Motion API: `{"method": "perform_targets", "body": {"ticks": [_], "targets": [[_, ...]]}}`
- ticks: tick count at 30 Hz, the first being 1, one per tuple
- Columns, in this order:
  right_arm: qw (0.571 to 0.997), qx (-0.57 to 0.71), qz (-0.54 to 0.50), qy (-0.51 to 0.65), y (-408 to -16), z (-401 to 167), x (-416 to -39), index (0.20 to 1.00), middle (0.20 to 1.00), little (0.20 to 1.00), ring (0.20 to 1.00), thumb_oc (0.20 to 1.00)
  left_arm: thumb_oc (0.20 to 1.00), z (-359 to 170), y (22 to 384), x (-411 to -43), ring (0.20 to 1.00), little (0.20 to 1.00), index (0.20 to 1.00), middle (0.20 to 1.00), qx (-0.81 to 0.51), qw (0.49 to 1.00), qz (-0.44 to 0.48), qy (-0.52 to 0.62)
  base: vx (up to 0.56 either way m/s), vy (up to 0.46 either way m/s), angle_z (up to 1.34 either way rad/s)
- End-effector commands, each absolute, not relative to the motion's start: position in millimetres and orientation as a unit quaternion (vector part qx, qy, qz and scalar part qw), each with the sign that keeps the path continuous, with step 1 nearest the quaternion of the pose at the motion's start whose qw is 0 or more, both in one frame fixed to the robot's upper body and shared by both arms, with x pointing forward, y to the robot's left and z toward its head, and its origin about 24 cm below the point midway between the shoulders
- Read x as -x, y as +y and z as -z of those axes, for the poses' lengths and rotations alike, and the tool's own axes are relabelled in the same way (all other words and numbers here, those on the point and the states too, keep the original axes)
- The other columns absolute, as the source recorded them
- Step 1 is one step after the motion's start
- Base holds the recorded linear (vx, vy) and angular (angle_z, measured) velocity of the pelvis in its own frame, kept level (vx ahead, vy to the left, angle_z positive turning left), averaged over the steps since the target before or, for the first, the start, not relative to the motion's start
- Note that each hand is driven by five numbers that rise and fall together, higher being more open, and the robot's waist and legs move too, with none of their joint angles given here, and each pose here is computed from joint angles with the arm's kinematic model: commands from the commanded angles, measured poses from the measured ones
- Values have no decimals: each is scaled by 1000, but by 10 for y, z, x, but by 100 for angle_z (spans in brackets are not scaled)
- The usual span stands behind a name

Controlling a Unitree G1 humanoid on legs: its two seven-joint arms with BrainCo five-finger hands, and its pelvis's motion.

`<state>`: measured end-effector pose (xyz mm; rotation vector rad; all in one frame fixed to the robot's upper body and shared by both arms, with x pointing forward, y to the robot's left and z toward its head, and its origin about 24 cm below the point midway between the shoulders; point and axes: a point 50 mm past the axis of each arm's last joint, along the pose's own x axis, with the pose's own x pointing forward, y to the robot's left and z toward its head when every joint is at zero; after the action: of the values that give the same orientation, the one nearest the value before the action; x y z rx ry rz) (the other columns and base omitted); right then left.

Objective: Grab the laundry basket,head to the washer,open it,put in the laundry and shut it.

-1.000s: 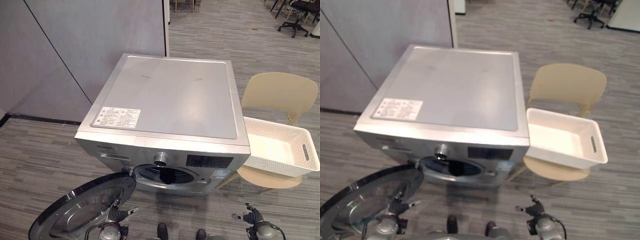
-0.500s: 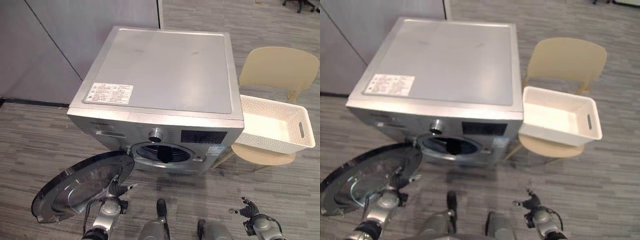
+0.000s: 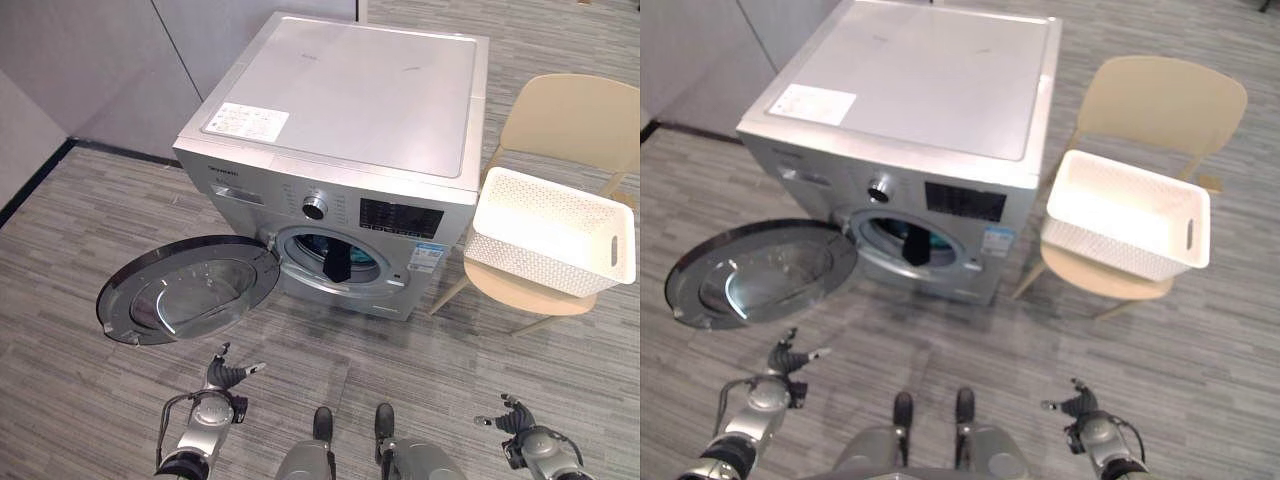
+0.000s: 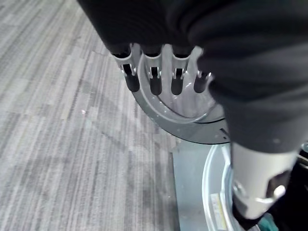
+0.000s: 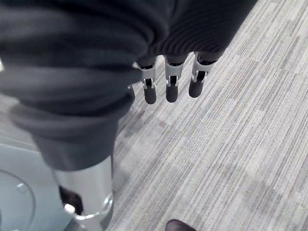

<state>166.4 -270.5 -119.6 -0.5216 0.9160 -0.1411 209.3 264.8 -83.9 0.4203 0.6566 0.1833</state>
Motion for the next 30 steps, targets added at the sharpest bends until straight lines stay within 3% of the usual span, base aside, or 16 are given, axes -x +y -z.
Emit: {"method": "perform_targets", "body": {"ticks": [1,10,13,15,19,25,28,30], "targets": [[859,255,61,440,-2696,1237,-1546,1000,1000,1000,1000,1000,1000,740,2825,-2055,1000,1000,1000,1000,-242,916,-115,297,134,94,-43],[865,280,50,414,-2825,1114,-1631,1000,1000,1000,1000,1000,1000,95,3403,-2322,1000,1000,1000,1000,-428,868,-127,218,144,149,-26],[863,300,27,406,-2827,1076,-1674,1000,1000,1000,1000,1000,1000,-340,3811,-2402,1000,1000,1000,1000,-508,820,-166,203,116,155,-33],[861,317,1,397,-2785,1047,-1751,1000,1000,1000,1000,1000,1000,-721,4163,-2460,1000,1000,1000,1000,-578,760,-199,219,65,119,-35],[853,340,-45,394,-2624,1070,-1884,1000,1000,1000,1000,1000,1000,-954,4458,-2440,1000,1000,1000,1000,-613,707,-217,276,-26,29,-76],[854,349,-46,382,-2627,1001,-2038,1000,1000,1000,1000,1000,1000,-668,4325,-2484,1000,1000,1000,1000,-568,738,-188,313,3,18,-10],[850,352,-35,390,-2651,1011,-2035,1000,1000,1000,1000,1000,1000,47,3888,-2329,1000,1000,1000,1000,-453,809,-157,340,52,19,-7],[850,352,-33,391,-2651,1016,-2026,1000,1000,1000,1000,1000,1000,140,3814,-2297,1000,1000,1000,1000,-430,821,-159,341,26,5,-1]]}}
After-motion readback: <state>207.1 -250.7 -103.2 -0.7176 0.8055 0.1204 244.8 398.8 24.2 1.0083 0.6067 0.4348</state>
